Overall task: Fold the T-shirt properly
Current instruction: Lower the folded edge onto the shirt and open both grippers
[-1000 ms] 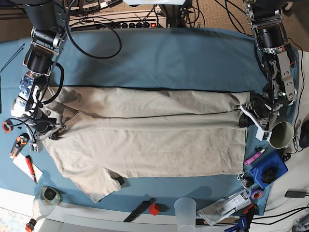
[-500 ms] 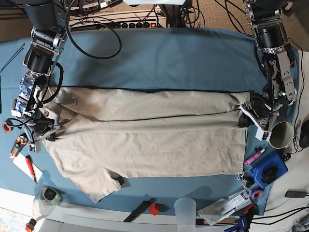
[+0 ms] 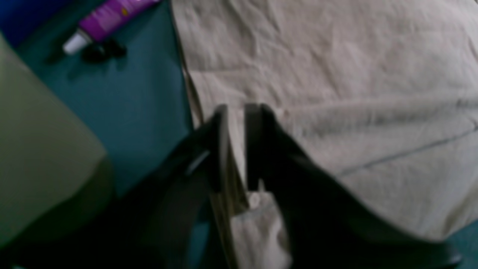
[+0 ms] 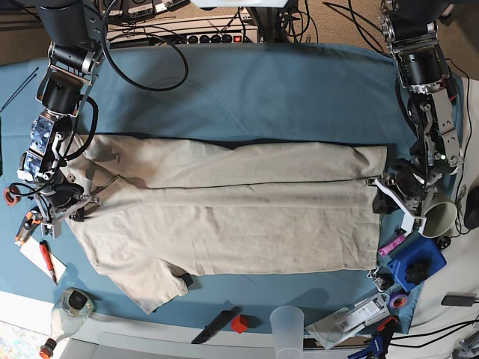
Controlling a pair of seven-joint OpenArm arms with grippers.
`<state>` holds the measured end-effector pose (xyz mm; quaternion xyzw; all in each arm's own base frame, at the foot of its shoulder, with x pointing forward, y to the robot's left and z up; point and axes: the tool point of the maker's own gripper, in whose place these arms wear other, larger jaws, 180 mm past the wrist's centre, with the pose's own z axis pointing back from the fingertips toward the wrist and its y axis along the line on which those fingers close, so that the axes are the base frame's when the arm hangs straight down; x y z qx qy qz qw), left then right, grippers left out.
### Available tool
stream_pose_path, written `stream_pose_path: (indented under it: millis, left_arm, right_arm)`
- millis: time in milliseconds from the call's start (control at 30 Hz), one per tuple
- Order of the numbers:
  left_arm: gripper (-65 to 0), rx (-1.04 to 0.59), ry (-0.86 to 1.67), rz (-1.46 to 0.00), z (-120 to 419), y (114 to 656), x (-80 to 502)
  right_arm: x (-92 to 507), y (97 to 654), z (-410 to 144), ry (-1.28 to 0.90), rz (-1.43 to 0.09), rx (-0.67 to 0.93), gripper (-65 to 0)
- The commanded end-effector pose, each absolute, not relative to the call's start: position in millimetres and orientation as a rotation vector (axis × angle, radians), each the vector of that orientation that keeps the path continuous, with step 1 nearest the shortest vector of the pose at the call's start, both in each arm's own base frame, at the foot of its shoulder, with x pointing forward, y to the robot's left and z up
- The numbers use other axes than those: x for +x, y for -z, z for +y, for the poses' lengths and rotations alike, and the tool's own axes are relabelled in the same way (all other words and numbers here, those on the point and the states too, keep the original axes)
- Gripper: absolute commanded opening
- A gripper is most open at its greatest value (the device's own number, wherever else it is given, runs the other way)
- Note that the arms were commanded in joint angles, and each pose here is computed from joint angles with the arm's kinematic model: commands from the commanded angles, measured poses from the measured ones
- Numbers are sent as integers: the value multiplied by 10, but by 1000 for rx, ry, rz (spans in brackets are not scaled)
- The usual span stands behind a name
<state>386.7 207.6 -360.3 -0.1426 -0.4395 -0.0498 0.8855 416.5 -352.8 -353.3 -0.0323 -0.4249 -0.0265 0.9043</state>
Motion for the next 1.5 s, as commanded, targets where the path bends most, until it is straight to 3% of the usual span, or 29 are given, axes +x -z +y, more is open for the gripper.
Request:
stream_pose_path:
  millis: [0, 67, 267, 433, 700, 833, 1000, 1167, 1233, 1467]
  left_arm:
    - [-473, -297, 129, -969, 2103, 3414, 3966]
    - [-439, -303, 142, -958, 2084, 3428, 3949]
    - [-437, -391, 122, -930, 1968, 3401, 3902]
    - [-437, -472, 151, -872, 1802, 3308, 3798]
    - [-440, -461, 170, -796, 1786, 3351, 3702]
    - [-512, -454, 186, -749, 1763, 3366, 3587]
    - [-525, -355, 218, -780, 1845, 3340, 3507]
    - [-525, -316, 174, -712, 1931, 3506, 3386]
    - [-514, -317, 172, -700, 1931, 3545, 3345]
    - [-385, -242, 159, -651, 2058, 3637, 3296]
  right_arm:
    - [4296, 3246, -3638, 42, -958, -92, -650]
    - [4290, 3232, -3621, 8, -955, -82, -647]
    - [4218, 3204, -3650, 1, -920, -27, -498]
    - [4166, 3026, -3662, 70, -925, 95, -497]
    - [4073, 2645, -3734, 67, -999, 147, -497]
    - [4003, 2655, -3784, 63, -993, 146, -497]
    - [3944, 2730, -3791, 65, -976, 146, -497]
    - [3909, 2778, -3794, 66, -963, 145, -497]
    - [3891, 2799, -3797, 66, -957, 143, -497]
    - [3819, 2836, -3871, 83, -947, 130, -497]
